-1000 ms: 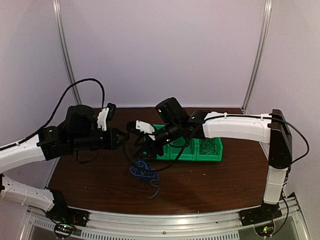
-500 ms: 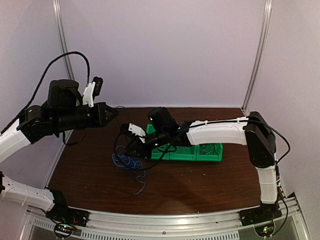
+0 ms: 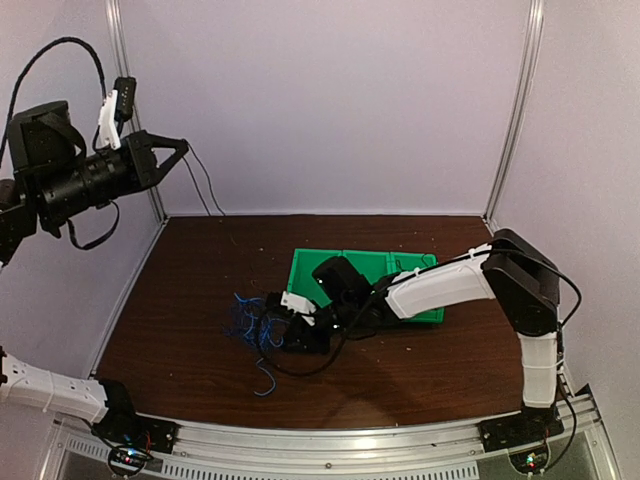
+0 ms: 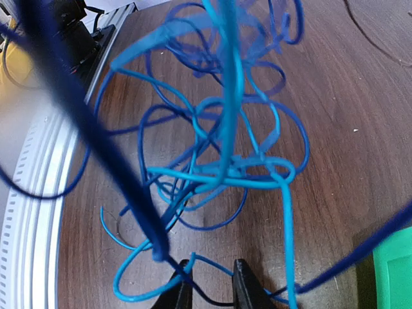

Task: Untangle the cables

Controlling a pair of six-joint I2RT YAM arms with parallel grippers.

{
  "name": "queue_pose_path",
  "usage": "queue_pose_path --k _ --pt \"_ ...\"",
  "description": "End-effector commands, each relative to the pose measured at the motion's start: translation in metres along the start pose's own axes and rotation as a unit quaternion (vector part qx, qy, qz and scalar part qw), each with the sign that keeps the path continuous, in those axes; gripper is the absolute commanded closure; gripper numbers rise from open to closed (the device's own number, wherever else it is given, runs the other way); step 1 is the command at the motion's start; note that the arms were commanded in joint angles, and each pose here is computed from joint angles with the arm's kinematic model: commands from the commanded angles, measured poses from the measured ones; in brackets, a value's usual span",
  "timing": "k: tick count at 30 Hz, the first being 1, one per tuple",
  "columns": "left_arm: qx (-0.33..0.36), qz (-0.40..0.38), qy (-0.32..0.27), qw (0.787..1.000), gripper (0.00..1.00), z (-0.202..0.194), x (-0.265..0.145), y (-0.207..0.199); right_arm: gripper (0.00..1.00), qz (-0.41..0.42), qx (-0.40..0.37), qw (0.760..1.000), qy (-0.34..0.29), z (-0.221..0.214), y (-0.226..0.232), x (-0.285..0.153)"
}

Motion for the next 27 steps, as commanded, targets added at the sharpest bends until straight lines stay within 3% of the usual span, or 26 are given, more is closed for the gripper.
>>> queue_pose_path --k 1,6,10,16,22,27 --pt "0.038 0.013 -0.101 0.994 1.0 0.079 -0.04 -0.009 0.79 -0.001 0.0 1.0 0.0 -0.004 0.004 -0.003" --pt "0.048 0.003 -0.182 0.982 1.0 0.144 -0.077 -0.022 0.83 0.002 0.005 1.0 0.008 -0.011 0.003 0.002" --pt "0.049 0.016 -0.209 0.977 1.0 0.162 -0.087 -0.022 0.83 0.007 0.007 1.0 0.01 -0.013 0.004 0.003" --pt "0.061 0.011 -0.147 0.987 1.0 0.121 -0.05 -0.021 0.74 0.027 -0.034 0.999 -0.021 0.024 0.021 -0.024" --pt "0.061 0.015 -0.105 0.992 1.0 0.07 -0.026 -0.008 0.45 0.07 -0.076 0.994 -0.043 0.08 0.046 -0.059" --pt "0.057 0.003 -0.076 0.995 1.0 0.037 -0.012 -0.005 0.4 0.054 -0.083 0.993 -0.063 0.107 0.041 -0.063"
Point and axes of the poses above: each gripper's point midway between its finger pads, its own x axis out along the fingers, its own y axis along the line the jaws close on, z = x × y, the point moved 4 cm from there along -x, back along the fingers, and after that the axes turned 1 degree about x, right-handed, at the moved point
